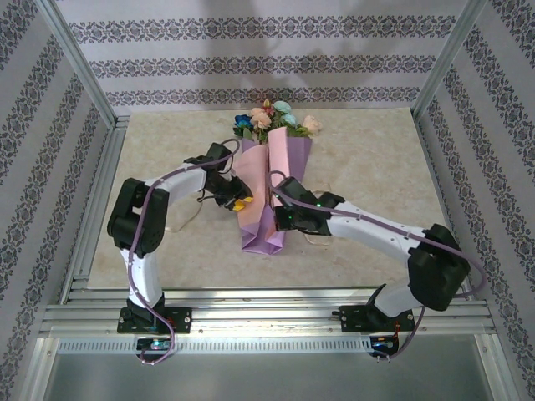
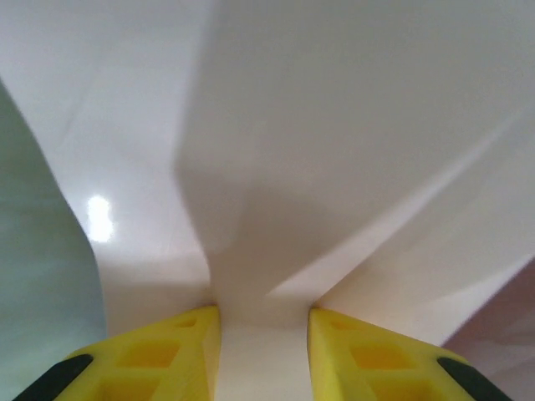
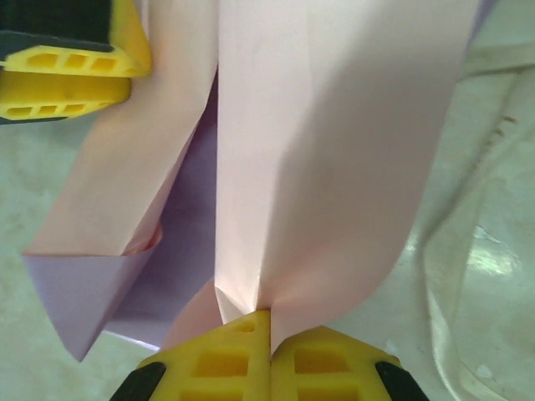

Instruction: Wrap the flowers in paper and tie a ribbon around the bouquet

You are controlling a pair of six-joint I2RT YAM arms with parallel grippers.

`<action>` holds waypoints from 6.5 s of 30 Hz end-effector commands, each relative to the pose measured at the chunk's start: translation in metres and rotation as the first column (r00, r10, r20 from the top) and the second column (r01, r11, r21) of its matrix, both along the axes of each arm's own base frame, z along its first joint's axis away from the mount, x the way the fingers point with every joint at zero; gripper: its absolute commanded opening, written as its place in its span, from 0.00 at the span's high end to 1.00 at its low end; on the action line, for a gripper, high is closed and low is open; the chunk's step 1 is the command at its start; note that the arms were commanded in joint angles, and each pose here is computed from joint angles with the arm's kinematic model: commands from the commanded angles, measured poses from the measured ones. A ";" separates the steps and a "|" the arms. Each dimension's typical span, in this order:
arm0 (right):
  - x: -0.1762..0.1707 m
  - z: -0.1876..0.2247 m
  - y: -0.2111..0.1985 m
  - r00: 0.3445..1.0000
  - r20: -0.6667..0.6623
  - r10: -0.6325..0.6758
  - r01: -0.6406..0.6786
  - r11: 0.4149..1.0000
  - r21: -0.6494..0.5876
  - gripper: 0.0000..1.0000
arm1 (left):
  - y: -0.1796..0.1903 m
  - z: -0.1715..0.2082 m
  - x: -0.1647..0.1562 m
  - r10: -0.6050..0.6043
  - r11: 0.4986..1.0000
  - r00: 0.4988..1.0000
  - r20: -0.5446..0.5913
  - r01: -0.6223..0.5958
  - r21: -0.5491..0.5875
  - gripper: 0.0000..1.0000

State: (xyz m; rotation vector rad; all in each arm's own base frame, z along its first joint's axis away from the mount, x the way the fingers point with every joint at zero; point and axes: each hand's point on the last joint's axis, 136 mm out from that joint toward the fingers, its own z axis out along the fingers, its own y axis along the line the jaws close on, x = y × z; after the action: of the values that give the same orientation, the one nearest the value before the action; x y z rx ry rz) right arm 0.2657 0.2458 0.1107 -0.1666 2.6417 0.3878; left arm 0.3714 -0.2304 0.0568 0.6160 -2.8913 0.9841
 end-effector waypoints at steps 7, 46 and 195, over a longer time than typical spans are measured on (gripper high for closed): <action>0.001 0.007 -0.001 0.999 0.018 -0.048 0.044 0.983 0.175 0.92 | -0.037 -0.014 0.009 -0.069 0.997 0.998 0.001 0.069 0.030 0.69; -0.054 -0.010 -0.012 0.995 0.044 0.089 -0.092 0.993 0.078 0.33 | -0.053 -0.014 0.005 -0.137 0.987 0.990 0.047 0.132 0.090 0.71; 0.020 -0.125 0.080 0.845 -0.525 -0.100 0.268 0.930 0.253 0.74 | 0.318 0.073 -0.084 0.928 0.311 0.363 0.085 -0.879 0.361 1.00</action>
State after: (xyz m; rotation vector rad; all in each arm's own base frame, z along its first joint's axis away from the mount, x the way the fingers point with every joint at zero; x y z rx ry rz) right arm 0.3052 0.3416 0.0185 0.3306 2.8872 1.0386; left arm 0.2973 0.0669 0.1008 2.3269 -2.3909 0.4497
